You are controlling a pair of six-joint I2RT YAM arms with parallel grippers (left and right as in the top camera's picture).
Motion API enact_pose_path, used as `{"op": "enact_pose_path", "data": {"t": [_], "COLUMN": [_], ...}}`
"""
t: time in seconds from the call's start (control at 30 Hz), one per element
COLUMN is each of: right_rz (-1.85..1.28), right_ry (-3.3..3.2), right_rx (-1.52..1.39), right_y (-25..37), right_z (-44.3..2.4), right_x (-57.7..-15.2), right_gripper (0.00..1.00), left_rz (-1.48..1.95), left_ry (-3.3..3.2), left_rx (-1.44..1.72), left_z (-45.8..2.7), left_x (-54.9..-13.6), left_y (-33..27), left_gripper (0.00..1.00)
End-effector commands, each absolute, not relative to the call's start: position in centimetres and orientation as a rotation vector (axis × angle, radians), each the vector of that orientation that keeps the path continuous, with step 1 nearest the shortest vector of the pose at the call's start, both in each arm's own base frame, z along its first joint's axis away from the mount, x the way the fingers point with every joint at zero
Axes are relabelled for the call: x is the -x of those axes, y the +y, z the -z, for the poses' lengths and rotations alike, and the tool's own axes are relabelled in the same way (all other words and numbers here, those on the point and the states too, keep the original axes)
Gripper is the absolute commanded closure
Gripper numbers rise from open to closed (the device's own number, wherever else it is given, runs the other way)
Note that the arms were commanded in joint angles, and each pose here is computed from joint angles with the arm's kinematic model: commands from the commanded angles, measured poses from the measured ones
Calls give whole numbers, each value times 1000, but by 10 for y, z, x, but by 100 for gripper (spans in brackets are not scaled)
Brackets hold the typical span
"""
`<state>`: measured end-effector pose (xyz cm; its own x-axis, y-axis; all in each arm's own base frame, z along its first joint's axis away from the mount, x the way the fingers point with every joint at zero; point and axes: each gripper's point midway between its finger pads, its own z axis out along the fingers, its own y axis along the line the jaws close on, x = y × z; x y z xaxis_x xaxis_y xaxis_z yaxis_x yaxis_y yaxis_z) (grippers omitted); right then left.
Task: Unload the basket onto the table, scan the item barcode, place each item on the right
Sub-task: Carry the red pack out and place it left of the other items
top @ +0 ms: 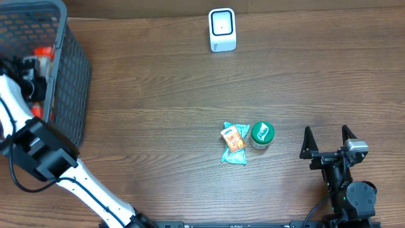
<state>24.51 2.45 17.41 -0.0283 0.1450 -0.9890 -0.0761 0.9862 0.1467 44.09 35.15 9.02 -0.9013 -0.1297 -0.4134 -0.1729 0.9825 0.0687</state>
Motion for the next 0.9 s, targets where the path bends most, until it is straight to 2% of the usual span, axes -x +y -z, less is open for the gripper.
{"op": "enact_pose_path", "data": {"t": [0.0,0.2,0.33,0.43,0.5,0.6,0.87], "right_rz": [-167,-167,-167,-167,-167,-167,-167], "right_ry": [1589,1589,1589,1589,1589,1589,1589], "right_rx": [-62,-62,-62,-62,-62,-62,-62], "right_y": [23,23,23,23,23,23,23], "right_z": [-171,-171,-171,-171,-171,-171,-171], "right_x": [-246,-246,-246,-246,-246,-246,-246], "right_gripper": [0,0,0,0,0,0,0], "left_rz": [-356,-571,-525,-389,-226,32,242], "left_ry": [2287,2027,1877,1832,1848,1977,2337], "left_rx": [160,297,380,370,362,336,294], "left_z": [-299,-430,-492,-516,-518,-493,-412], "left_x": [-468,-426,-384,-358,-343,-321,-303], "left_y": [317,286,256,218,184,131,68], "left_gripper": [96,96,96,96,96,96,96]}}
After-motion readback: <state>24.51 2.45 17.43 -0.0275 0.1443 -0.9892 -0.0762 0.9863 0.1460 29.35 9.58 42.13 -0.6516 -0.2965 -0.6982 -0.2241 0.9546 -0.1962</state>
